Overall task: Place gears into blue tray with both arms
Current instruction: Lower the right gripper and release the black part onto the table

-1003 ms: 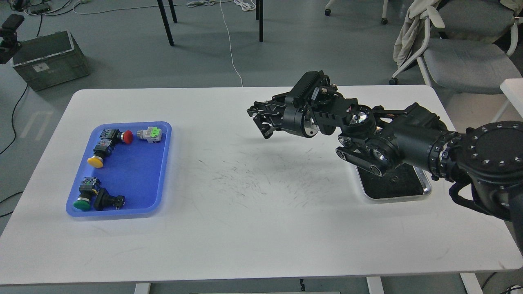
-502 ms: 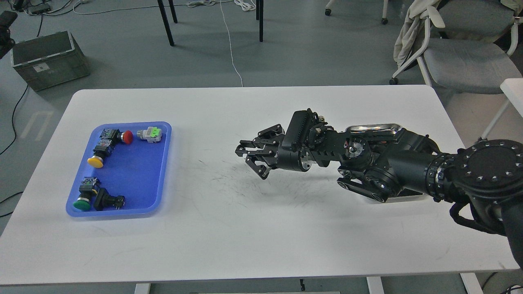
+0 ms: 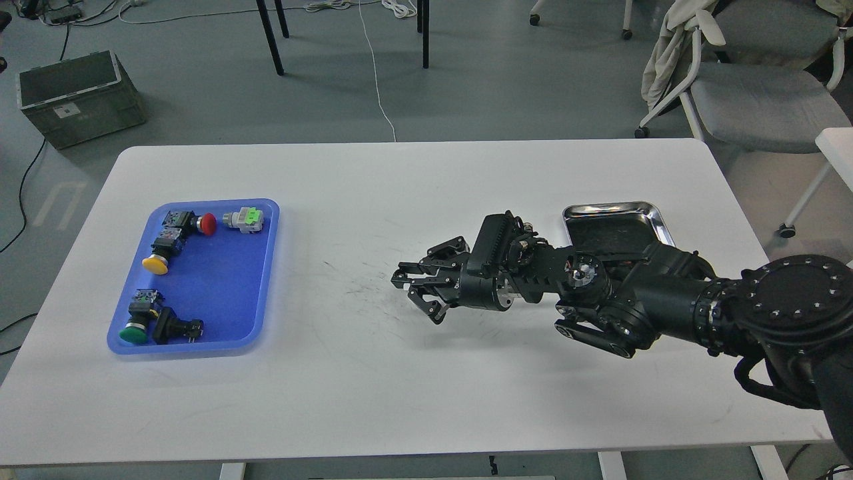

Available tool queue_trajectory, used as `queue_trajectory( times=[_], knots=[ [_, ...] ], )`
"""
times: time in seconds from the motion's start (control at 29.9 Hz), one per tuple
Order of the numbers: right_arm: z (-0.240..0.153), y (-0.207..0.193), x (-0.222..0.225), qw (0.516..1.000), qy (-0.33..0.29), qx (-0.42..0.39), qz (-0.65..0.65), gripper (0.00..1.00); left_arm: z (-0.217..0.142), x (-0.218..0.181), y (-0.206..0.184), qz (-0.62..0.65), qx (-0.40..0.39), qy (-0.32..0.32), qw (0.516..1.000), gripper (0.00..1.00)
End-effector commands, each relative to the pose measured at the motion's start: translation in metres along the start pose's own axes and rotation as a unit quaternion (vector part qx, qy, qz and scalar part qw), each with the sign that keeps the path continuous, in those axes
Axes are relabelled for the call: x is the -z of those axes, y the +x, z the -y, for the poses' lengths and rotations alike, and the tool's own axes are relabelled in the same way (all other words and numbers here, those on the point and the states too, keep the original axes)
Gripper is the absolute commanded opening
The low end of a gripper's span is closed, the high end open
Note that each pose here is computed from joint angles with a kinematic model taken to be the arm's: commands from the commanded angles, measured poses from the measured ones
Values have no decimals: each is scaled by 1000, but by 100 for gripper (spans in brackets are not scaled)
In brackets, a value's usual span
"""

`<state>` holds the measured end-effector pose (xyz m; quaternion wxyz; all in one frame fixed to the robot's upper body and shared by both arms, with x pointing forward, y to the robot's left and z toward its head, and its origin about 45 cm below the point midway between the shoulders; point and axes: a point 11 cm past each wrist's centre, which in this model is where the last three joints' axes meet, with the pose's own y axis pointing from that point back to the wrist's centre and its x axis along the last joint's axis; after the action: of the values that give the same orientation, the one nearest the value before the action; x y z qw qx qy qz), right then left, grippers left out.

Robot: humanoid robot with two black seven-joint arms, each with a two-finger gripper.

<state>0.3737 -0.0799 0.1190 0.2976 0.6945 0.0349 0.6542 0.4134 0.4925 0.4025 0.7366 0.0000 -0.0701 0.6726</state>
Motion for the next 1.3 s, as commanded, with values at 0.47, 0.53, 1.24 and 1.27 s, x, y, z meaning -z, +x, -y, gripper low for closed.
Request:
queue_trajectory(
  times=[0.47,0.53,1.24,1.27],
  knots=[
    [0,-3,-1,1000,-3,8,4,37,-3,-2,4,4,-3,0,1000,99],
    [0,-3,-1,1000,-4,8,5,38,-4,-3,5,6,-4,0,1000,99],
    [-4,107,-58,943,-116,-204,235,72,-21,-2,-42,47,88,32,994,98],
    [-5,113,-60,934,-120,-218,255,72,-24,-5,-51,62,106,32,992,98]
  ],
)
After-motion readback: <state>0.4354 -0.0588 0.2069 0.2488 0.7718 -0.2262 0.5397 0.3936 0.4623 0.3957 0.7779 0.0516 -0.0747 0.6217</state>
